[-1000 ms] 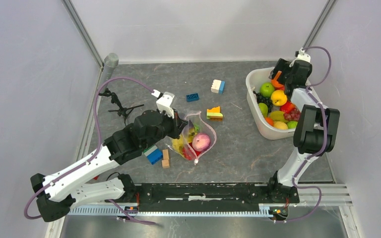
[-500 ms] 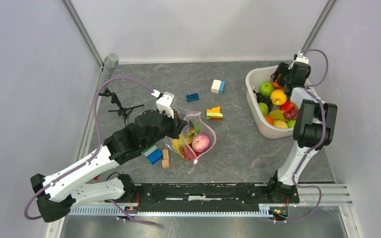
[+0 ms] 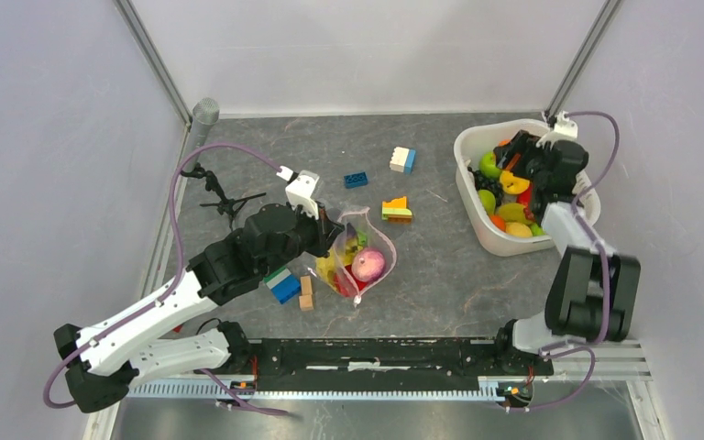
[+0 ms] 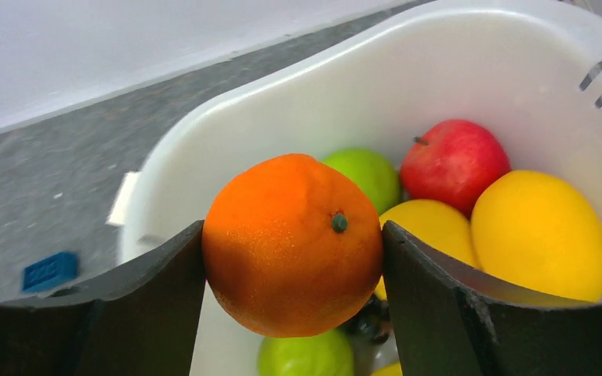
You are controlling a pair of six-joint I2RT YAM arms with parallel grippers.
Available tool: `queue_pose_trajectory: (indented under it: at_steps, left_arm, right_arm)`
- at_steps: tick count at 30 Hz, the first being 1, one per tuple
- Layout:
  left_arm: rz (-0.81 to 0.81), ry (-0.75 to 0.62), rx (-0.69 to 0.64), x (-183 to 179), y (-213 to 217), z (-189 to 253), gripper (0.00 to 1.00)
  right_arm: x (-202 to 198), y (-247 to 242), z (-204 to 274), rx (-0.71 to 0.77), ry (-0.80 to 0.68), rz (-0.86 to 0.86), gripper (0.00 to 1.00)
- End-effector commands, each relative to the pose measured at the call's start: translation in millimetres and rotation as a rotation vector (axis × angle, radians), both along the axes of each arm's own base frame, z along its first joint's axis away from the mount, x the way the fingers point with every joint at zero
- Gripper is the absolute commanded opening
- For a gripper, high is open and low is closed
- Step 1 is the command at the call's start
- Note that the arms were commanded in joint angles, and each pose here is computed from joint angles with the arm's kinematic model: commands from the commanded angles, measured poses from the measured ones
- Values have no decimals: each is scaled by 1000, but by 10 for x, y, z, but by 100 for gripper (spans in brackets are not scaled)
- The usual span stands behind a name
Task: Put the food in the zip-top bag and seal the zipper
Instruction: Pick up the fake fruit from the bin, then place the fake fruit in the zipper food storage bag.
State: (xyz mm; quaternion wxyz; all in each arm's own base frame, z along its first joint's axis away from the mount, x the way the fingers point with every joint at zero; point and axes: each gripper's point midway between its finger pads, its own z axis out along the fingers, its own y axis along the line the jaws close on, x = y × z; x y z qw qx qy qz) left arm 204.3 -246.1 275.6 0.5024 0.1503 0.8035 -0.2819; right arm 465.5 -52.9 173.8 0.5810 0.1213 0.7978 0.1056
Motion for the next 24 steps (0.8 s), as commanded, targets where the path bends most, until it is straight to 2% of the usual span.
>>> queue_pose_trajectory:
  at_steps: [1, 6, 11, 14, 18, 24]
  left_arm:
    - [-19, -40, -35, 2, -14, 147, 3]
    - [-17, -38, -42, 9, -23, 142, 3]
    - [-22, -33, -40, 35, -72, 124, 3]
    - [-24, -31, -43, 46, -97, 126, 3]
    - [-25, -27, -42, 59, -118, 108, 3]
    - [-23, -22, -46, 56, -121, 90, 3]
  right_arm:
    - [-358, 309, 342, 50, -141, 103, 56]
    - [-867, 881, 589, 109, -258, 325, 53]
    - [-1355, 1592, 831, 39, -331, 559, 53]
    - [-1715, 1938, 1018, 58, -426, 694, 52]
    - [-2118, 2239, 1181, 78, -506, 861, 52]
    - [-2472, 2583, 1354, 76, -548, 1067, 51]
